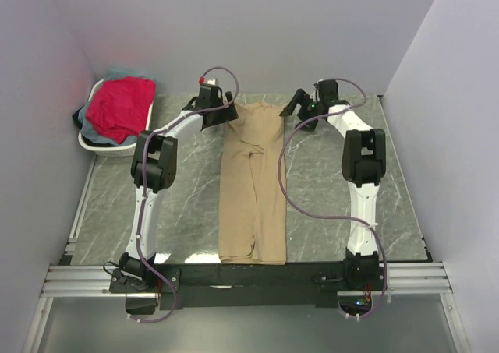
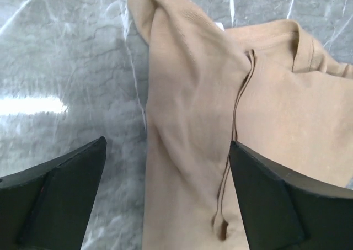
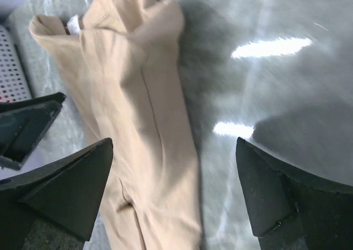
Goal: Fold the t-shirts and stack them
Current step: Fold the tshirt
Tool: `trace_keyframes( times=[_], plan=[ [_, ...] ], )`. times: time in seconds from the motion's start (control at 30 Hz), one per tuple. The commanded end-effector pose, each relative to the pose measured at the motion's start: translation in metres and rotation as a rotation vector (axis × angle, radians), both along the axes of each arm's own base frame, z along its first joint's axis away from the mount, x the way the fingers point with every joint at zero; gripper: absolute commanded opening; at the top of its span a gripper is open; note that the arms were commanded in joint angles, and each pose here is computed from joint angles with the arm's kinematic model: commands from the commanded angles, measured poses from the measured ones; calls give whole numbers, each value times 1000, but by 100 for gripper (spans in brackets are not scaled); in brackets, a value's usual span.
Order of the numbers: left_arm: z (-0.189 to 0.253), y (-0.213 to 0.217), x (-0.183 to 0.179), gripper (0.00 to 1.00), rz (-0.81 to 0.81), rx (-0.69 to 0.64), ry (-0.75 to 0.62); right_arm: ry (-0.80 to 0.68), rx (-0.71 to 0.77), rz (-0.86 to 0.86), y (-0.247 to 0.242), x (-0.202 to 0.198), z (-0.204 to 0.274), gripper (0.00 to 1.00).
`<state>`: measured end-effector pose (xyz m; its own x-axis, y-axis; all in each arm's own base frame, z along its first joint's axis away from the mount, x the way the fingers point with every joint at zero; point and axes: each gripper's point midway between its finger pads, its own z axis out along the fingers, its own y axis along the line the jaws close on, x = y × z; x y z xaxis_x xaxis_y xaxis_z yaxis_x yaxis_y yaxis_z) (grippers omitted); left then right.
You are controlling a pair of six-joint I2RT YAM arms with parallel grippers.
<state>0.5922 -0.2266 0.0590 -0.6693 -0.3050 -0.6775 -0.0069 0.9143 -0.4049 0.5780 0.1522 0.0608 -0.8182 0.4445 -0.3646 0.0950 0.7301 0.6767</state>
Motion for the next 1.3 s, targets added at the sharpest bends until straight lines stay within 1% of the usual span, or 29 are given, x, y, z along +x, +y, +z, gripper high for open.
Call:
trace_keyframes(
  times=[0.0, 0.03, 0.1, 0.13, 0.2, 0.23, 0.27, 0.3, 0.33, 0.37, 0.4, 0.43, 0.5, 0.53, 0.6, 0.63, 0.7, 0.73, 0.8, 0.9, 1.07, 1.27],
  plan=[
    [30, 6, -7, 99, 3, 23, -39, -214, -83, -22, -24, -2, 84, 98],
    [40, 6, -8, 99, -4, 17, -56, -214, -88, -23, -25, -5, 85, 98],
    [44, 1, -12, 100, -32, 0, -61, -212, -88, -25, -26, -10, 87, 98],
    [54, -3, -12, 99, -54, -15, -83, -188, -95, -19, -26, -16, 84, 97],
    [71, -23, -16, 100, -151, -75, -105, -174, -90, -17, -26, -27, 83, 96],
    [74, -30, -15, 99, -190, -80, -114, -184, -85, -16, -26, -29, 85, 96],
    [73, -36, -19, 100, -216, -85, -94, -186, -85, -14, -26, -33, 85, 95],
    [93, -47, -14, 99, -251, -105, -130, -179, -80, -18, -26, -42, 85, 95],
    [82, -54, -13, 99, -281, -107, -110, -188, -77, -19, -26, -44, 88, 95],
    [84, -60, -15, 99, -308, -122, -101, -190, -73, -14, -25, -48, 89, 94],
    [97, -69, -13, 99, -349, -154, -123, -188, -70, -8, -25, -54, 90, 93],
    [87, -74, -12, 99, -362, -168, -105, -189, -65, -3, -23, -57, 92, 93],
    [92, -83, -10, 99, -393, -208, -121, -185, -64, 0, -23, -64, 92, 93],
    [85, -88, -11, 99, -404, -237, -103, -186, -62, 3, -23, -65, 92, 93],
    [87, -96, -9, 99, -431, -277, -115, -185, -57, 6, -23, -70, 92, 92],
    [75, -100, -11, 99, -441, -301, -82, -182, -58, 11, -22, -72, 91, 92],
    [73, -103, -8, 95, -442, -316, -75, -179, -56, 14, -22, -76, 89, 92],
    [63, -104, -7, 91, -440, -320, -63, -180, -58, 18, -22, -77, 89, 91],
    [56, -104, -6, 88, -431, -319, -52, -176, -63, 16, -23, -81, 87, 91],
    [42, -100, -2, 89, -394, -294, -41, -176, -65, 18, -24, -85, 85, 91],
    [31, -95, 3, 91, -363, -267, -37, -169, -65, 24, -23, -88, 82, 91],
    [19, -92, 5, 89, -328, -231, -24, -159, -60, 28, -22, -91, 78, 91]
  ],
)
